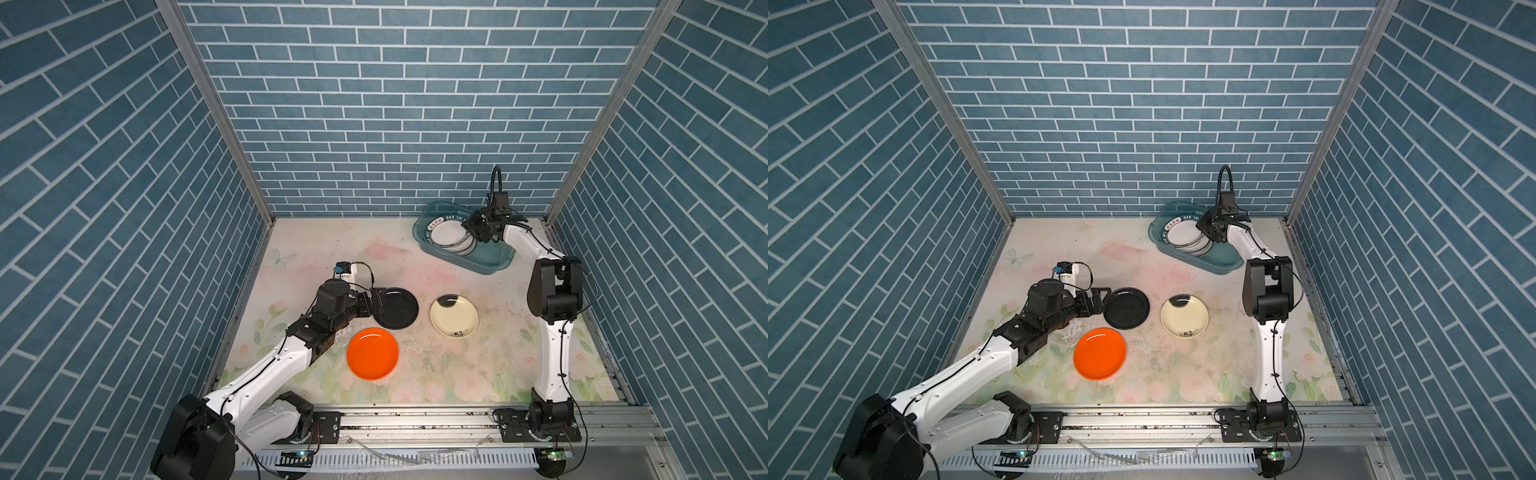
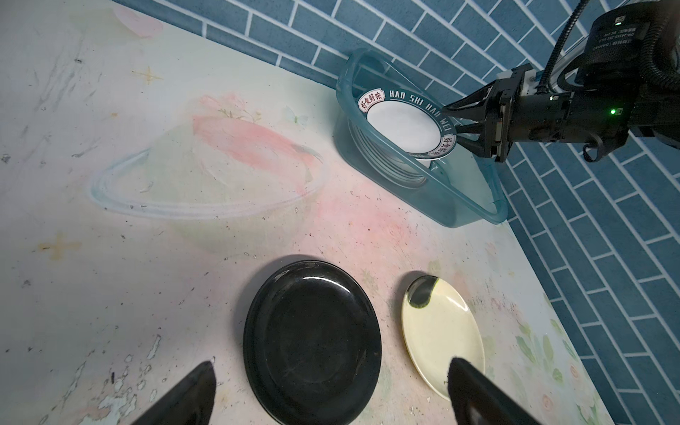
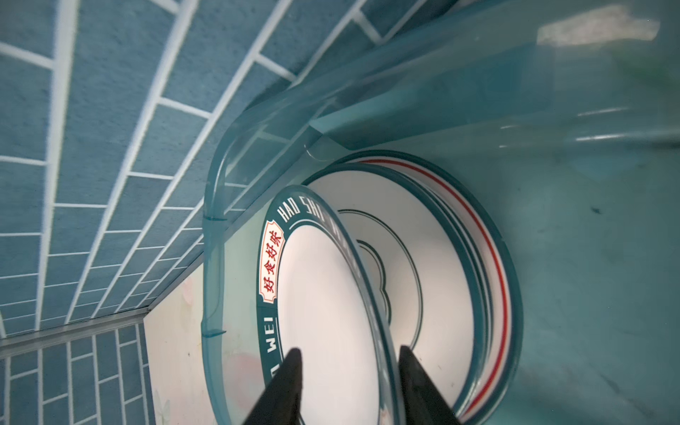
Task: Place the plates into the plastic bin on the countertop
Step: 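Lower the green-rimmed plate into the bin and open the right gripper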
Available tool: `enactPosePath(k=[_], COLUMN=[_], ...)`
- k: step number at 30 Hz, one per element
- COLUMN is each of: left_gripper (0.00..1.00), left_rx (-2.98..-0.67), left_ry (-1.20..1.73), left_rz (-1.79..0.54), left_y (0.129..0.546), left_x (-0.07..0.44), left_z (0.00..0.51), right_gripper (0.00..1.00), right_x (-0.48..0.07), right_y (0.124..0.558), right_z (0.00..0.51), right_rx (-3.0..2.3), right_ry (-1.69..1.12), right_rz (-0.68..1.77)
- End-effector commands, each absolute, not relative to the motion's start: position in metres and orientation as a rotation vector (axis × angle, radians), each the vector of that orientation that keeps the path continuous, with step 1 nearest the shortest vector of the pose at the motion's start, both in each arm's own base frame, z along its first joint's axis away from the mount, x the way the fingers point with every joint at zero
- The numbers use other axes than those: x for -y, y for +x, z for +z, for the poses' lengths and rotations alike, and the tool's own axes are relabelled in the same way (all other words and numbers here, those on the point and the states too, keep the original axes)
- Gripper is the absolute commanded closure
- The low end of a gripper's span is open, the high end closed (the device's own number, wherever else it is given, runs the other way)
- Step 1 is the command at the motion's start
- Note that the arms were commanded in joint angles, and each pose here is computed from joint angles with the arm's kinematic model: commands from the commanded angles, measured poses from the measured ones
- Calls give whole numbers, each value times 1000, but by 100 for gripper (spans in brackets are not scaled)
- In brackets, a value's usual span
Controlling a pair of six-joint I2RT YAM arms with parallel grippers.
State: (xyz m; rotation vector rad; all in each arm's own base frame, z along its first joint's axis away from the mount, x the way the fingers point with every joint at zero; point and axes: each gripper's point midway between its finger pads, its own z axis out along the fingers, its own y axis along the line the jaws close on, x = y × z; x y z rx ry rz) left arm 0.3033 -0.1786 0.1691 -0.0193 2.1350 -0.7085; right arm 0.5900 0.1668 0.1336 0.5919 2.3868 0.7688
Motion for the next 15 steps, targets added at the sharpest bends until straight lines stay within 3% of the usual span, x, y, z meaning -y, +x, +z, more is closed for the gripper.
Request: enactPosePath(k=[1,7,15], left_gripper=[0,0,1], left_rx=[-2125,-2130,-2127], left_ry=[-8,-8,-27], left_rz=[-683,-684,-653], left_y=[302,302,301], left_x=[176,176,169], left_z=[172,173,176], right_gripper=[39,2,1], right_x=[-178,-171,-143], right_y=[589,580,547], right_z=[148,170,228], right_rx=[-2397,-2434,-2370], right_ry=[550,455,356], right_rz=[815,712,514])
